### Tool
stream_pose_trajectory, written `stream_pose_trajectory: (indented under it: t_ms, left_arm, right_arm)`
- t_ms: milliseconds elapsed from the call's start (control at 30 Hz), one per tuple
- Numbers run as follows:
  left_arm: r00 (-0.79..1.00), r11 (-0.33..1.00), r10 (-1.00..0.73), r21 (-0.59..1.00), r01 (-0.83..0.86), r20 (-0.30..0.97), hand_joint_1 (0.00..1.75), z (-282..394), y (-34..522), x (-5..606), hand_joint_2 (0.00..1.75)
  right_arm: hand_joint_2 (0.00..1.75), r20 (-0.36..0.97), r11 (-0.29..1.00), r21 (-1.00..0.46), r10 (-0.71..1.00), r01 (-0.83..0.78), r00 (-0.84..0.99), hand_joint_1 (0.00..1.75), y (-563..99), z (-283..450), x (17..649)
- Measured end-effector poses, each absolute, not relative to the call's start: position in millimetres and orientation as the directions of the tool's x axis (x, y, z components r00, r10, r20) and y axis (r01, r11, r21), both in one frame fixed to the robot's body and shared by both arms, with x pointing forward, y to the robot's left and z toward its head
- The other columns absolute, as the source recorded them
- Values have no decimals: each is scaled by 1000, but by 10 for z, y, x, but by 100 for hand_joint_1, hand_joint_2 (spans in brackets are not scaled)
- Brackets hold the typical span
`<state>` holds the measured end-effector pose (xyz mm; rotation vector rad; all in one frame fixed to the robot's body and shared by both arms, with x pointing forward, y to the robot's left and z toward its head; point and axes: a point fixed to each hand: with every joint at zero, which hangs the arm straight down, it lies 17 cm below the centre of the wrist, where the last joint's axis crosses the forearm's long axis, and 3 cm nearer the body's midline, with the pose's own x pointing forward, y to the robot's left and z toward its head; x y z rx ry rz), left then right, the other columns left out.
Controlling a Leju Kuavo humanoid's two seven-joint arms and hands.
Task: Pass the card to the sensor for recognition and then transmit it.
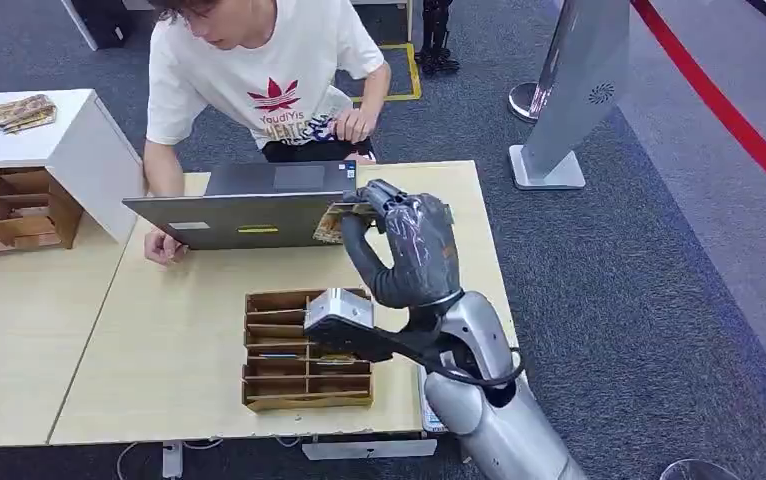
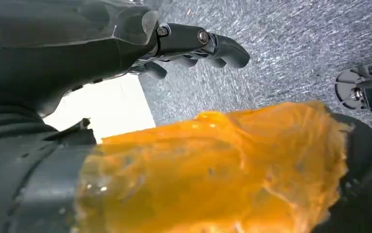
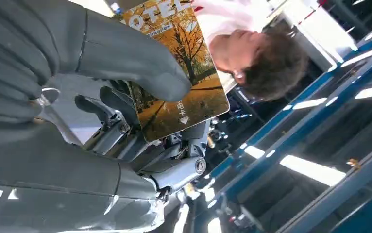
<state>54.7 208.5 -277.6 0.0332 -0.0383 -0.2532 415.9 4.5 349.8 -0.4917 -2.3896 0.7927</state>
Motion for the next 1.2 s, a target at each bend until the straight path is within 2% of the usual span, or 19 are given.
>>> stream_pose_trajectory:
  t_ms: [200, 600, 900, 933, 967, 1000, 1033, 1067, 1100, 1200]
  left_arm:
    - [953, 953, -302, 40, 301, 30, 0, -2767, 2084, 596, 0]
    - [910, 910, -413, 51, 411, 42, 0, -2720, 2025, 827, 0]
    - [898, 899, -437, 56, 434, 47, 0, -2711, 2011, 867, 0]
    - [898, 899, -438, 56, 435, 47, 0, -2711, 2011, 869, 0]
    - [898, 898, -438, 57, 436, 46, 0, -2711, 2012, 868, 0]
    - [898, 898, -438, 57, 436, 46, 0, -2711, 2012, 867, 0]
    - [898, 898, -439, 57, 436, 46, 0, -2711, 2012, 867, 0]
    - [897, 898, -439, 57, 436, 46, 0, -2711, 2012, 868, 0]
    - [897, 898, -439, 56, 436, 46, 0, -2711, 2012, 867, 0]
    - [897, 898, -439, 54, 437, 46, 0, -2710, 2007, 865, 0]
  right_arm:
    - [175, 345, 685, -704, 561, 188, -752, 175, 269, 3608, 4393]
    - [175, 160, 432, -831, 789, 351, -593, 175, 324, 3780, 5249]
    - [175, 144, 372, -863, 829, 341, -540, 175, 251, 3608, 5457]
    - [175, 143, 369, -864, 831, 341, -538, 148, 248, 3595, 5464]
    - [175, 141, 364, -867, 833, 339, -535, 143, 247, 3570, 5472]
    - [175, 141, 362, -869, 834, 336, -533, 94, 244, 3552, 5478]
    - [175, 141, 360, -871, 835, 334, -532, 75, 243, 3532, 5485]
    - [175, 141, 357, -874, 836, 330, -531, 75, 242, 3512, 5491]
    - [175, 140, 355, -876, 837, 328, -529, 0, 240, 3496, 5495]
    - [175, 140, 344, -884, 840, 316, -523, 0, 237, 3430, 5516]
